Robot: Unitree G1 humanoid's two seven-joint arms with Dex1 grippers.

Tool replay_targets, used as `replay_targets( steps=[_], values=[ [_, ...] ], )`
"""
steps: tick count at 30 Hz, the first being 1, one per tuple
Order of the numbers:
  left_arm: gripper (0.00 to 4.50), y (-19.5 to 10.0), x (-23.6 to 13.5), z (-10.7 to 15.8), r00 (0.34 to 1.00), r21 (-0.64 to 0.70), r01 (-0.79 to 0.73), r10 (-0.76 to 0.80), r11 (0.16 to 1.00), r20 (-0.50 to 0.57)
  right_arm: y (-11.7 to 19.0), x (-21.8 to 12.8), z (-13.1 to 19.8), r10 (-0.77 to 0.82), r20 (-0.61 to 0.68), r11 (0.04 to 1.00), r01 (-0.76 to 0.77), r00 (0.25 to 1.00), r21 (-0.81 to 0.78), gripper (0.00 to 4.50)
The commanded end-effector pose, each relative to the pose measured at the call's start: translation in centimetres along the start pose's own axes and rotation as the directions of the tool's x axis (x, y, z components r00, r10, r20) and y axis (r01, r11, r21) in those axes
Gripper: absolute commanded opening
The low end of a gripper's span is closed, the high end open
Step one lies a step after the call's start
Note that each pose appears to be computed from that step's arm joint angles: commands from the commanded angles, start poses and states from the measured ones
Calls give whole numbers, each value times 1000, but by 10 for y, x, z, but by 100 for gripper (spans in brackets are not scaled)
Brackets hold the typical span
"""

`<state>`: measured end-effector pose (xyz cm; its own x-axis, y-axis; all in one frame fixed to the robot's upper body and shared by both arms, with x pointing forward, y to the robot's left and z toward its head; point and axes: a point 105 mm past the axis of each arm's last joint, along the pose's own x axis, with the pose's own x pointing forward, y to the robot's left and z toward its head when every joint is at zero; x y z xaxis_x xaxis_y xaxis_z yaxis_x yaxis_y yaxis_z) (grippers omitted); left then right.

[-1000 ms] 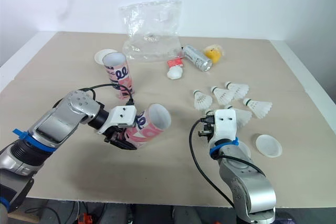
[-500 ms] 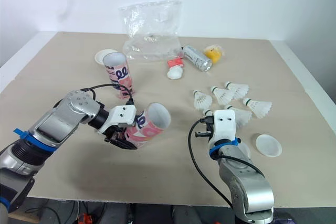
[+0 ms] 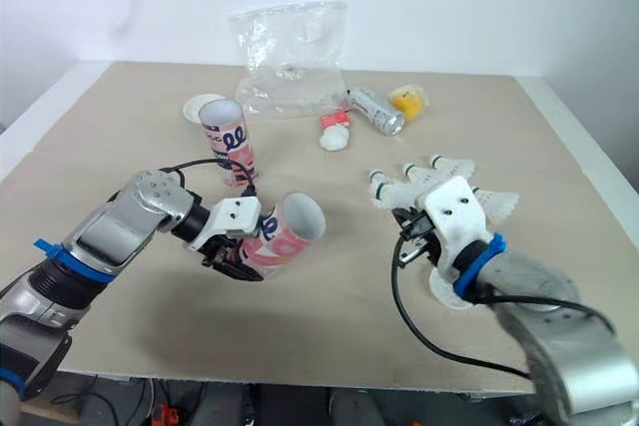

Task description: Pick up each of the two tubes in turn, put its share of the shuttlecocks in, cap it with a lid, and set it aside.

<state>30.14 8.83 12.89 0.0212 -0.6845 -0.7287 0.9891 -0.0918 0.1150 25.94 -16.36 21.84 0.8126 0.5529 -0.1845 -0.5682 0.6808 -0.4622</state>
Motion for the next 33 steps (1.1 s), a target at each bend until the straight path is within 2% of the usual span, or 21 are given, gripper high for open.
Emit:
replay_targets(
  steps=[1,7,23,26,28,31,33],
  values=[
    [290,6,-1,-3,999,2,-19,19,1000,-29,7,-4,31,182,115,970,-160,976,-184,2],
    [290,10,-1,-2,1000,-10,-27,27,1000,-16,12,1,46,399,78,838,-328,914,-435,2],
    [290,17,3,6,997,-39,-82,82,996,6,24,32,50,550,4,653,-427,835,-625,2],
    [290,19,2,6,995,-45,-97,97,994,5,29,32,53,574,7,633,-438,819,-639,90],
    [290,20,1,5,995,-47,-101,101,994,2,30,30,58,585,30,637,-436,811,-636,175],
    [290,20,0,4,995,-50,-102,102,994,-2,28,28,66,585,101,687,-425,805,-589,299],
    [290,19,-1,3,995,-50,-103,102,993,-6,18,26,71,537,201,794,-410,819,-449,388]
  ],
)
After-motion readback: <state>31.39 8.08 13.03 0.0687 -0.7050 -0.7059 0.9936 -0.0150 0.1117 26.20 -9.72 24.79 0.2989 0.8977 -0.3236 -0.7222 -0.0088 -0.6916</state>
